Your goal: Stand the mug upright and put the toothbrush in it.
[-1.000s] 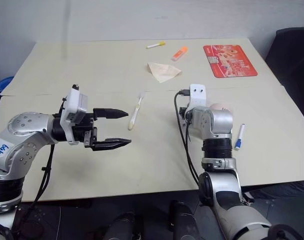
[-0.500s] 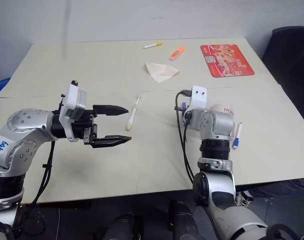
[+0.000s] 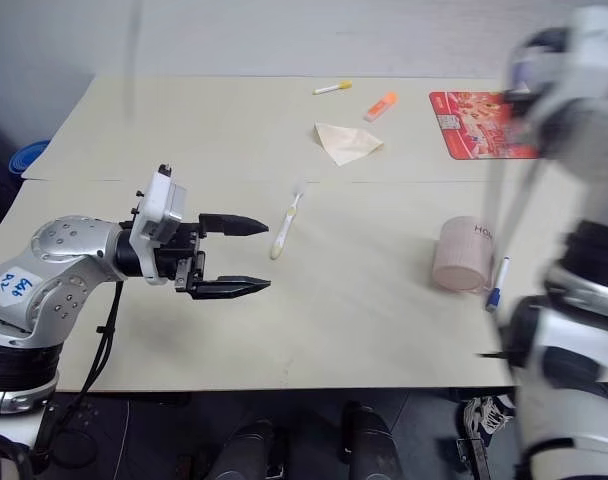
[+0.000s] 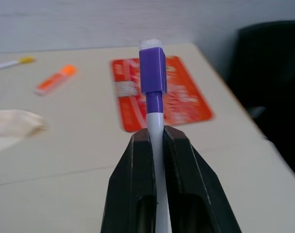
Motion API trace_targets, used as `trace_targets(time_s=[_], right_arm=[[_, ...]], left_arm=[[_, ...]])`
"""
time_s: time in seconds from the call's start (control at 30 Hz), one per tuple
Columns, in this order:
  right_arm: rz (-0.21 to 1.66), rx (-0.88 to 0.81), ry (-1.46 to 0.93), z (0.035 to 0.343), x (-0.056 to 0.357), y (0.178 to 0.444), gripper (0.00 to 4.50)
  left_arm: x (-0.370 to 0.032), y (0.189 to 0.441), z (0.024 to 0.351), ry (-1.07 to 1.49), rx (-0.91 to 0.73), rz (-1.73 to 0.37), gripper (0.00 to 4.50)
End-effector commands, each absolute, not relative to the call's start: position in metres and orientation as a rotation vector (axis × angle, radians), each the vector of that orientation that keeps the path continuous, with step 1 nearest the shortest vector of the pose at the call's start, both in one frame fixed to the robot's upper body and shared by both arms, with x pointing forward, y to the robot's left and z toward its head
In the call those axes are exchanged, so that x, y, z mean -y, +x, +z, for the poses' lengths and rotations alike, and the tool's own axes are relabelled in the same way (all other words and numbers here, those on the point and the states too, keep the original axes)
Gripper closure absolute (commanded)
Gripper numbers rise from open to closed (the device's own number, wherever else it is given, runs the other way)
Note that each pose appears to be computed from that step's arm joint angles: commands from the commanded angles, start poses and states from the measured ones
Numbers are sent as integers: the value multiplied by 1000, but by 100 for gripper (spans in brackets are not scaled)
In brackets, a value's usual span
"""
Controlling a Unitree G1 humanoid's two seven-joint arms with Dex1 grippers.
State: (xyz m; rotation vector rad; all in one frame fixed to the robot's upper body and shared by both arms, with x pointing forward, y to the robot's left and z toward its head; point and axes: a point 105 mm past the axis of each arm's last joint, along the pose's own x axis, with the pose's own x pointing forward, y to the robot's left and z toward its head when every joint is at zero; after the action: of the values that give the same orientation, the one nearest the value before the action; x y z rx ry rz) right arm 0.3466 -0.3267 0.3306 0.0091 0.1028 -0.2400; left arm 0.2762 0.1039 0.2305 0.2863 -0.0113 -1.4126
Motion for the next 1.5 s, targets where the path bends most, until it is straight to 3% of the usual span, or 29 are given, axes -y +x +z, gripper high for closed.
trace_targets(time_s=[0.03, 0.33, 0.47, 0.57, 0.73, 0.87, 0.97, 1.1, 1.5], right_arm=[[-263, -188, 3, 305, 345, 321, 449], [-299, -386, 200, 206, 346, 290, 449], [-306, -426, 206, 183, 342, 288, 321], [-288, -414, 171, 193, 341, 288, 224], [-165, -349, 136, 219, 323, 295, 224], [-76, -378, 121, 210, 305, 298, 224], [-91, -411, 121, 200, 304, 299, 288], [-40, -445, 132, 189, 288, 305, 416], [21, -528, 114, 169, 269, 324, 416]], left_arm=[[-100, 274, 239, 304, 61, -1456, 0], [-84, 283, 247, 311, 102, -1527, 0], [-80, 283, 247, 316, 103, -1547, 0], [-79, 281, 247, 317, 100, -1562, 0], [-77, 277, 247, 322, 102, -1580, 0], [-74, 275, 246, 323, 109, -1582, 0], [-72, 274, 246, 322, 114, -1585, 0], [-72, 273, 247, 320, 120, -1577, 0], [-75, 274, 250, 330, 125, -1545, 0]])
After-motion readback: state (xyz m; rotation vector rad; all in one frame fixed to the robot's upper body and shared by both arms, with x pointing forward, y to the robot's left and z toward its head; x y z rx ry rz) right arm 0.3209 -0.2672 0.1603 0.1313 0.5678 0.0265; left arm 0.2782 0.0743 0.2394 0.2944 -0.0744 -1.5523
